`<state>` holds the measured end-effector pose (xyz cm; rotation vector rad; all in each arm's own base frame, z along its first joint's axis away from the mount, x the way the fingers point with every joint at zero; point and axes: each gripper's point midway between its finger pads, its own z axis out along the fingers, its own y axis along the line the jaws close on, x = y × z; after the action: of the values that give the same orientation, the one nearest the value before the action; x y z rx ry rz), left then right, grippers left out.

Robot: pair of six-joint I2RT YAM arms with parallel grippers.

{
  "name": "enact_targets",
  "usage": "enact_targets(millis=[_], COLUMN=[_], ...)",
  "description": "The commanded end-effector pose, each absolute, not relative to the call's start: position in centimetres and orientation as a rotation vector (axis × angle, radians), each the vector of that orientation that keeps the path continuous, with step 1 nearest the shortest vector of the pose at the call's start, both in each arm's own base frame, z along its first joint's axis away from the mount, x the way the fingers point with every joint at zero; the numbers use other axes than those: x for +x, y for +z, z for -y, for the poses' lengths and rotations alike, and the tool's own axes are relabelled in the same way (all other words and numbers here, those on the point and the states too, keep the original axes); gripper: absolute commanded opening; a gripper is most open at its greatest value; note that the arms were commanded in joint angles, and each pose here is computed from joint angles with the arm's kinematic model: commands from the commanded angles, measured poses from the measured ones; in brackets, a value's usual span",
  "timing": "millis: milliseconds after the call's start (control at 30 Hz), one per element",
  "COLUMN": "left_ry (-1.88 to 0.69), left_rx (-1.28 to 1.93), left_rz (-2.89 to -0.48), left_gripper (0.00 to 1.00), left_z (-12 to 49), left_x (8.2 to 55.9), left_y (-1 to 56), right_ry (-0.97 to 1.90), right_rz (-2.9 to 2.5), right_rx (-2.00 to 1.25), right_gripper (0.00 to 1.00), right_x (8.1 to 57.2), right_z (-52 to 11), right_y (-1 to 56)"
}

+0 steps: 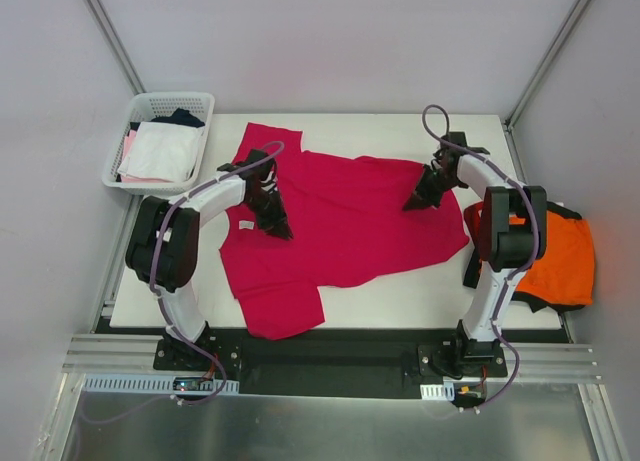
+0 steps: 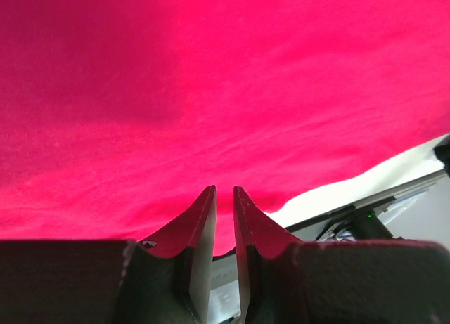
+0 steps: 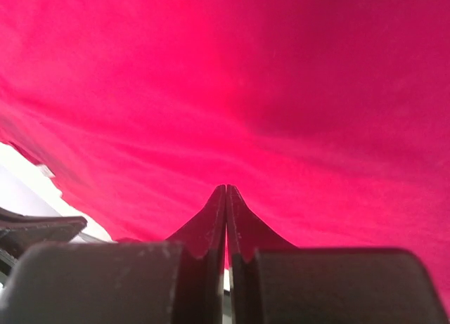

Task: Fold and stack the t-shirts
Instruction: Flatten the tshirt out

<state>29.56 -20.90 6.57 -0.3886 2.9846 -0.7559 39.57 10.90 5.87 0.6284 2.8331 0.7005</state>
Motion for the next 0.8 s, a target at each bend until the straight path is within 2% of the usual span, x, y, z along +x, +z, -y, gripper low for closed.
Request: enact_targets(millis=[0, 133, 400, 600, 767], left_ry=[-0.680, -0.634, -0.247, -0.242, -0.224], left_rx=[-0.382, -0.409, -0.507, -0.540, -0.533], left_rz=[-3.012, -3.051, -3.132, -3.177, -3.194], left_gripper=[0.16, 0.16, 0.15, 0.15, 0.15], left_z=[20.2, 20.2, 17.0, 17.4, 17.6], left_x=[28.7, 29.3, 30.1, 30.0, 30.7], left_y=[6.5, 5.7, 4.7, 3.4, 2.3], right_ry=[0.741, 0.764, 0.782, 0.764, 0.791], right_rz=[-2.832, -2.881, -2.941, -2.997, -3.009], right_rx=[0.526, 0.496, 0.449, 0.397, 0.423], right_gripper=[0.01, 0.01, 0.01, 0.01, 0.01], right_x=[38.2, 37.3, 36.1, 35.1, 36.1], right_z=[-12.2, -13.5, -15.7, -17.3, -18.1], right_y=[8.3, 7.6, 6.9, 6.2, 5.6])
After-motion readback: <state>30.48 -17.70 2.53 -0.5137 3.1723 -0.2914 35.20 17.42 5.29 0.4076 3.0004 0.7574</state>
